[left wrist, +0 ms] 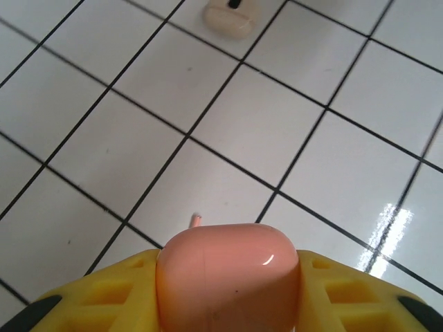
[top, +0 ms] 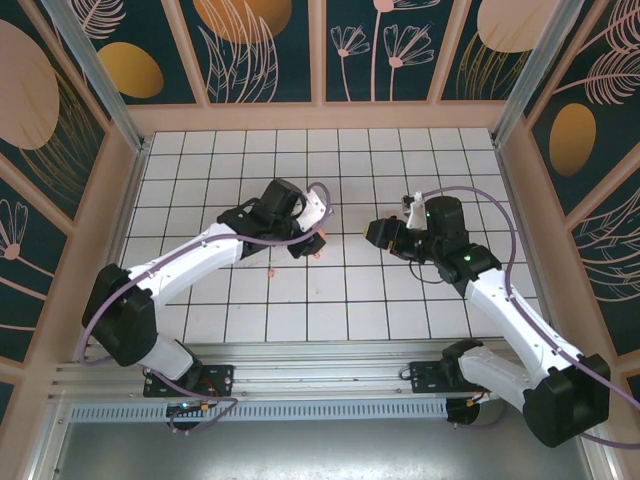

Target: Insert the wireless bluetooth earbuds into the charging case

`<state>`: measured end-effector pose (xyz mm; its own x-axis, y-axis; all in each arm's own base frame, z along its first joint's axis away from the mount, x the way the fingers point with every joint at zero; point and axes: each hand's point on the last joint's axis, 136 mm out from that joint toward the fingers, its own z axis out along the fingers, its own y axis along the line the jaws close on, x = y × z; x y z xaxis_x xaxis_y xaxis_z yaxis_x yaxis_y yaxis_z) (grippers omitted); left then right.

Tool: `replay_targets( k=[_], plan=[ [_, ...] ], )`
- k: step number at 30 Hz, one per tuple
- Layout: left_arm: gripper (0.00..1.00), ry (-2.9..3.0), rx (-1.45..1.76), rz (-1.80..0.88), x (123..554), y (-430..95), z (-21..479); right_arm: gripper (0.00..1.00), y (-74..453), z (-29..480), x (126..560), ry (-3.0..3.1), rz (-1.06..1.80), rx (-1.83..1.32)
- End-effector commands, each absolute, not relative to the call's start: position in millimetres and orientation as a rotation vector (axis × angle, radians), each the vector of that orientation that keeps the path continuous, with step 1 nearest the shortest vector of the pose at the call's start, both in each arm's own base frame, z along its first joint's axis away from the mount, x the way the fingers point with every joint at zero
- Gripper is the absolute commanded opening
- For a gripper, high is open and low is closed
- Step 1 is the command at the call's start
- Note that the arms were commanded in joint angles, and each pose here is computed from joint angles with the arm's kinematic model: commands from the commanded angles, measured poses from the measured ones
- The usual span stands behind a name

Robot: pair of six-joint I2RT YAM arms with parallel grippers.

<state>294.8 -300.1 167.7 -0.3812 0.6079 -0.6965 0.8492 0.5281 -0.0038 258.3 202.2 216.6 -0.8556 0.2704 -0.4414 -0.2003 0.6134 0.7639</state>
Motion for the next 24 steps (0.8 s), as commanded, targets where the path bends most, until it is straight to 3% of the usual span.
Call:
replay_targets(
  k=[1,16,24],
  plan=[
    [0.26,1.844,1.294,-0.558,283.2,-316.9,204.3,0.55,211.2,226.9,255.7,2.264,1.265,-0.055],
    [0.24,1.397,1.551,-0.465,249.5,-312.7,232.7,0.53,229.6,247.7,249.8,2.205,1.353,-0.240],
    [0.24,1.368,1.611,-0.454,245.0,-311.8,220.5,0.53,248.3,255.8,234.8,2.179,1.384,-0.376]
  ],
)
